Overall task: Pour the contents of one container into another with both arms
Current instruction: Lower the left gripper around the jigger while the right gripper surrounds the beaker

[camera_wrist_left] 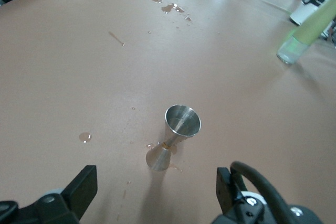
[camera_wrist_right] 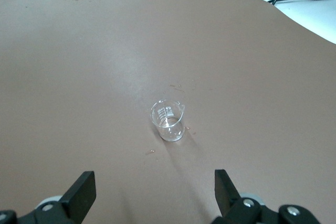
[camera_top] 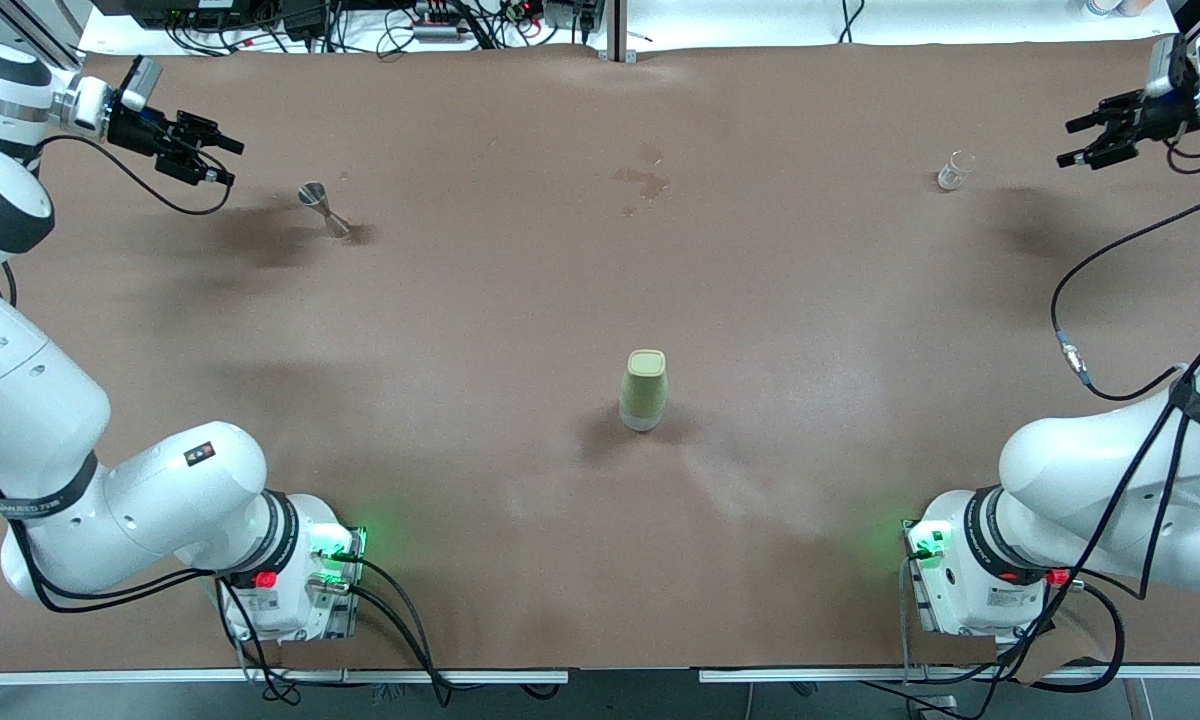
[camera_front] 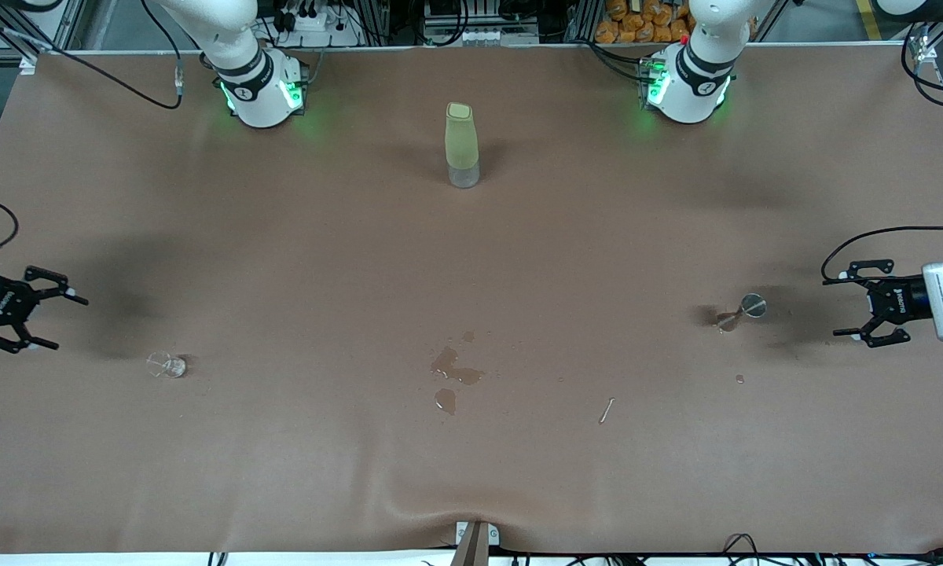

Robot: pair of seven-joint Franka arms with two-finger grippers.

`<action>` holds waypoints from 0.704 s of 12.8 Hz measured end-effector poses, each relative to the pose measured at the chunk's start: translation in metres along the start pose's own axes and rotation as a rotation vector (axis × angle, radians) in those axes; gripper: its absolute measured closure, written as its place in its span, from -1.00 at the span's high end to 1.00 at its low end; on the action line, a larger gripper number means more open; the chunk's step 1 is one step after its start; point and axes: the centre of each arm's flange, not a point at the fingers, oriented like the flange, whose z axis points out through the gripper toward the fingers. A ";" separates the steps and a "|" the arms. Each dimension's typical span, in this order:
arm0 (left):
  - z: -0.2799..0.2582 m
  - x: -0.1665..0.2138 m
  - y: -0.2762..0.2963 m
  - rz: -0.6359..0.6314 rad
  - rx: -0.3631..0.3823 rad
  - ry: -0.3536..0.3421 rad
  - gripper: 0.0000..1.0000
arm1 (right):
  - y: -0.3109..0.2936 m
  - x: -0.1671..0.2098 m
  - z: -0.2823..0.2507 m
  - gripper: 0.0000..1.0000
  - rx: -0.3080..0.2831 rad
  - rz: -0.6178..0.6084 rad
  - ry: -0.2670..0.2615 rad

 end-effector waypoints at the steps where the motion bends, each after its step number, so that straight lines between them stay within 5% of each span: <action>1: 0.003 -0.001 -0.001 0.034 -0.001 0.010 1.00 | 0.001 -0.011 0.011 1.00 -0.003 -0.014 0.039; 5: 0.023 -0.013 -0.005 0.139 -0.015 0.059 1.00 | 0.005 -0.044 0.043 1.00 -0.039 0.013 0.178; 9: 0.037 -0.021 -0.006 0.240 -0.016 0.104 1.00 | 0.004 -0.071 0.074 1.00 -0.055 -0.018 0.250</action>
